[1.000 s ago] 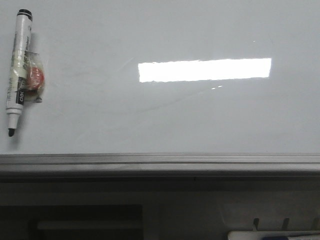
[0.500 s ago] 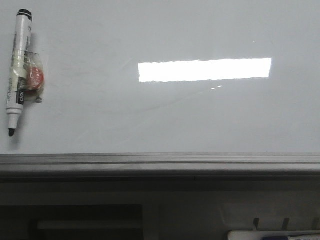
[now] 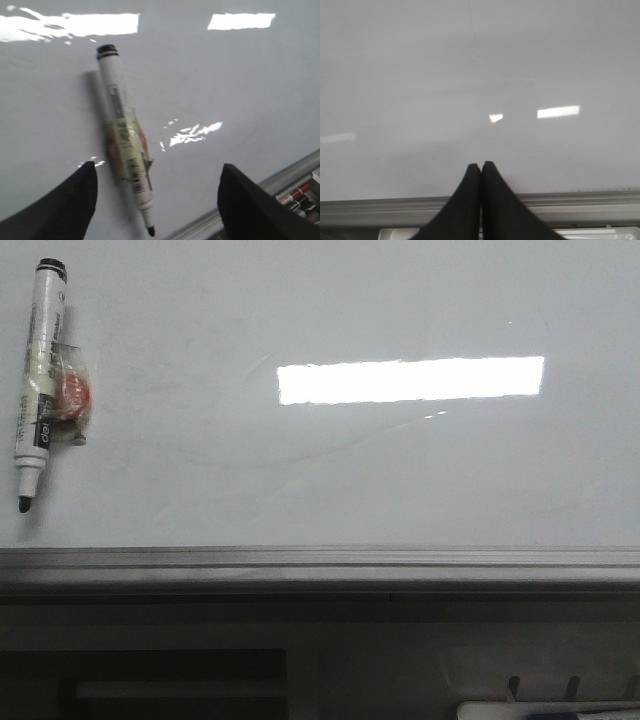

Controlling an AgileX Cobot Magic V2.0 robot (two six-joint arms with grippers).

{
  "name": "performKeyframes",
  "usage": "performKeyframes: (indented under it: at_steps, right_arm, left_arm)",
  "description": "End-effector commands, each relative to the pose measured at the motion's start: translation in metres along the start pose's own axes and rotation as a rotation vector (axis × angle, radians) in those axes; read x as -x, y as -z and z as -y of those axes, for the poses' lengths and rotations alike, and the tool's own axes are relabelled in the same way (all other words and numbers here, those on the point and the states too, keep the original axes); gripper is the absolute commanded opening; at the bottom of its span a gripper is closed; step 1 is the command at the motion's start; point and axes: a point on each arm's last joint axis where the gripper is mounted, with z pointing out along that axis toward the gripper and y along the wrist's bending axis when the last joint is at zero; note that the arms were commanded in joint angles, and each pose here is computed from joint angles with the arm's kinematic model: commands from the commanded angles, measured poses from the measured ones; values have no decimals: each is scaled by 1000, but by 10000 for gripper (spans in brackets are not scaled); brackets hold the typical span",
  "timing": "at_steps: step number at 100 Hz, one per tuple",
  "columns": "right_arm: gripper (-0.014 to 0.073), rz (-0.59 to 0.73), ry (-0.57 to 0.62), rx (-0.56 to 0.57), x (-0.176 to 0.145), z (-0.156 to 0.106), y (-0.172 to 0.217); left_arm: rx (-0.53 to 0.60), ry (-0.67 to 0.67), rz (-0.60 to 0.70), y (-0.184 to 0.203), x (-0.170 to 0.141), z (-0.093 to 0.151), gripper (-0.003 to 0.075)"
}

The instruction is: Write number 3 on whiteboard

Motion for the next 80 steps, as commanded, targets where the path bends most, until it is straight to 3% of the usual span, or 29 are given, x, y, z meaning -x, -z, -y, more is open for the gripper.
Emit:
performKeyframes:
  at_steps: [1,16,54,63,75,80]
  right_arm:
    - [-61,95,-2,-2,17,-1,1]
    - [-61,95,-2,-2,17,-1,1]
    - [-61,95,-2,-2,17,-1,1]
    - [-61,95,-2,-2,17,-1,1]
    - [-61,105,-2,-3,19,-1,1]
    - [-61,109,-1,-1,19,-1,1]
  left_arm:
    - [-38,30,82,-11,14,7,462]
    - [12,129,61,-27,8,3,462]
    - [61,143,-30,-58,-3,0,439]
    - [83,223,-81,-59,-9,-1,313]
    - [88,270,-174,-58,-17,0,-22]
    - [81,249,-176,-57,-18,1,-21]
